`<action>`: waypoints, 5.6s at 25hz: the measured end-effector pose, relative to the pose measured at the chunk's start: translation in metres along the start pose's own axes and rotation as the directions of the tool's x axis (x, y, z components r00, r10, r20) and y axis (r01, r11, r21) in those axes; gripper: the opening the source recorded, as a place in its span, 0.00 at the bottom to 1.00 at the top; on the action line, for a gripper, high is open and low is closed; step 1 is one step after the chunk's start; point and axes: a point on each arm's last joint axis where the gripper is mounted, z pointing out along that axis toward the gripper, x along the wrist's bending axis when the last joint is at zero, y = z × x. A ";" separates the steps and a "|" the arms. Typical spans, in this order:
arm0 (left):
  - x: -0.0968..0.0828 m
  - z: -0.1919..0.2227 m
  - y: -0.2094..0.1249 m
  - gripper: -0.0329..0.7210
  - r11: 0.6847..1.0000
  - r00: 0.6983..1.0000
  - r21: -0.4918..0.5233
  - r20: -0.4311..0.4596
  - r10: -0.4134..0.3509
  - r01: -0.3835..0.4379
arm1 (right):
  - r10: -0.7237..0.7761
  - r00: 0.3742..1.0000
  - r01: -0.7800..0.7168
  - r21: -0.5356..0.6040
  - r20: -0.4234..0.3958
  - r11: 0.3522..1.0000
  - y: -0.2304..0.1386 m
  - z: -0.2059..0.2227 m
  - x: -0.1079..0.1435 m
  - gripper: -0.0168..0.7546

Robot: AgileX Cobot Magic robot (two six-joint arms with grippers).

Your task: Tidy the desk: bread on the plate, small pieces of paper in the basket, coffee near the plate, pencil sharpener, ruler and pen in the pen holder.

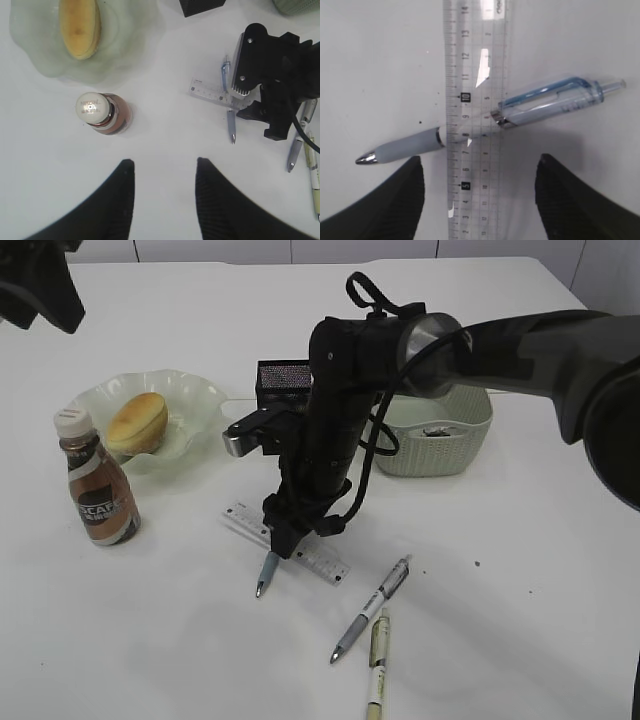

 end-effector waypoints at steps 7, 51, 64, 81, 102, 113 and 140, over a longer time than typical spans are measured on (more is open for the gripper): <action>0.000 0.000 0.000 0.45 1.000 1.000 0.000 0.000 0.000 0.000 | -0.001 1.000 0.001 0.002 0.008 1.000 0.000 0.000 -0.001 0.69; 0.001 0.000 0.000 0.45 1.000 1.000 -0.001 -0.006 0.002 -0.002 | 0.004 1.000 -0.004 0.042 -0.005 0.999 -0.004 0.014 -0.003 0.69; 0.001 0.000 0.000 0.45 1.000 1.000 -0.001 -0.006 0.002 -0.002 | -0.004 1.000 0.004 0.054 0.001 0.999 -0.004 0.017 -0.004 0.69; 0.001 -0.001 0.000 0.45 1.000 1.000 -0.003 -0.007 0.003 -0.003 | -0.046 0.998 0.042 0.080 0.047 0.996 -0.004 0.018 -0.004 0.49; 0.001 -0.001 0.000 0.45 1.000 1.000 -0.003 -0.007 0.003 -0.003 | -0.021 1.000 0.019 0.153 0.011 0.988 -0.010 0.016 -0.001 0.37; 0.001 -0.001 0.000 0.45 1.000 1.000 -0.003 -0.007 0.003 -0.003 | 0.025 0.999 -0.029 0.129 0.033 0.991 0.003 0.012 -0.006 0.37; 0.001 -0.001 0.000 0.45 1.000 1.000 -0.004 -0.014 0.005 -0.005 | 0.306 0.943 -0.294 -0.096 0.134 0.951 0.024 -0.083 0.006 0.38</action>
